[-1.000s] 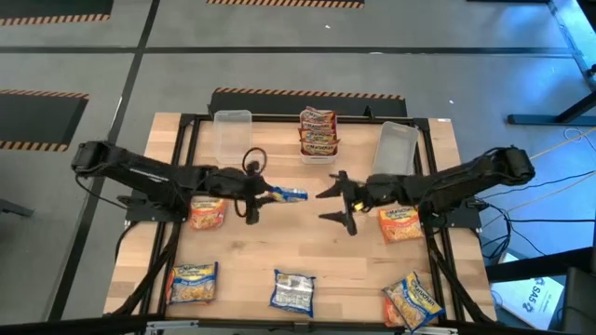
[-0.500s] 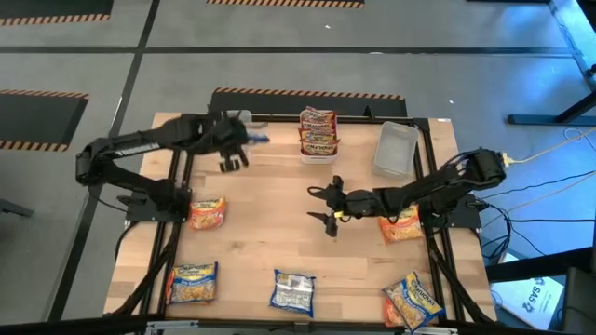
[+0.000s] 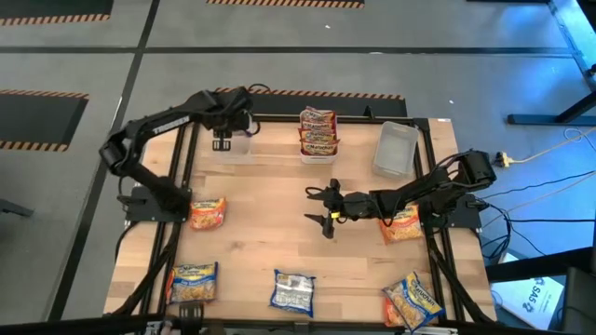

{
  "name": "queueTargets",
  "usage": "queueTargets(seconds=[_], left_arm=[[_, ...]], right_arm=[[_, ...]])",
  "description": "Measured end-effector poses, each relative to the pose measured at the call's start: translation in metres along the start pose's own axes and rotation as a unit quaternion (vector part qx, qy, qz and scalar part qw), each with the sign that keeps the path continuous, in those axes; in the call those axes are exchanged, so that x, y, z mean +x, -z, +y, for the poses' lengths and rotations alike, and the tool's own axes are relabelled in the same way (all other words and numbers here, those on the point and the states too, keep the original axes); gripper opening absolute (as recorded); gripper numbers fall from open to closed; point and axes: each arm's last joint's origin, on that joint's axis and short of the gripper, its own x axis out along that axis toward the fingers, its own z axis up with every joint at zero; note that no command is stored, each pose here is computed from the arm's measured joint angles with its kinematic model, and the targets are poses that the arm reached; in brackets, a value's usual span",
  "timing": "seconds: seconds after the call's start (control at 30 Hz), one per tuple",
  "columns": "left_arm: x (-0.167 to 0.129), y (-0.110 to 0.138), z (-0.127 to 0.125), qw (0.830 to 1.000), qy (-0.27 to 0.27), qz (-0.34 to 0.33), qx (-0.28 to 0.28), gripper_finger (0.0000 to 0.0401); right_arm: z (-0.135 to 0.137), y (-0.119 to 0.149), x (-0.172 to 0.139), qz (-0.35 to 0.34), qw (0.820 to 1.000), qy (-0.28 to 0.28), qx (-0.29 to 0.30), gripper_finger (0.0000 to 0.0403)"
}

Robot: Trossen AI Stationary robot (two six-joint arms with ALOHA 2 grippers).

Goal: Sort Maruchan noodles
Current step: Put the blue noodle pack into the transparent bin

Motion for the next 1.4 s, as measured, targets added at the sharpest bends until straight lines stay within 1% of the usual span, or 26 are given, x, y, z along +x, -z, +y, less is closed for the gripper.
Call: queueTargets(seconds=[0.13,0.27,0.4,0.63,0.73,0.83,0.93,1.07,1.17,1.27,1.4], left_arm=[[0.020,-0.001,0.012,1.000,0.007,0.016,-0.002,0.0123],[0.036,0.002,0.019,0.999,0.020,0.030,0.009,0.0123],[0.051,0.005,0.027,0.999,0.029,0.044,0.001,0.0124],[0.080,0.002,0.030,0.996,0.063,0.071,0.003,0.0124],[0.091,0.000,0.029,0.994,0.092,0.064,0.006,0.0124],[0.096,0.000,0.033,0.992,0.110,0.055,-0.009,0.0124],[0.095,0.003,0.044,0.990,0.118,0.043,-0.060,0.0124],[0.088,0.009,0.058,0.983,0.149,0.013,-0.111,0.0124],[0.085,0.012,0.067,0.981,0.143,0.000,-0.132,0.0124],[0.087,0.010,0.070,0.980,0.147,-0.004,-0.131,0.0124],[0.103,0.006,0.067,0.979,0.178,0.021,-0.097,0.0124]], right_arm=[[0.000,0.000,0.000,0.000,1.000,0.000,0.000,0.0276],[0.000,0.000,0.000,0.000,1.000,0.001,0.000,0.0276],[0.000,0.000,0.000,0.000,1.000,0.000,0.002,0.0276],[0.000,0.000,0.000,0.000,1.000,0.000,0.004,0.0276],[0.000,0.000,0.000,0.000,1.000,0.000,0.004,0.0276],[0.000,0.000,0.000,0.000,1.000,0.000,0.010,0.0276],[0.000,0.000,0.000,0.001,1.000,0.000,0.013,0.0276],[0.000,0.000,0.000,0.002,1.000,-0.005,0.013,0.0276],[0.000,0.000,0.000,0.002,1.000,-0.008,0.013,0.0276],[0.001,0.000,0.000,0.004,1.000,-0.014,0.013,0.0276],[0.001,0.000,0.000,0.005,1.000,-0.019,0.013,0.0276]])
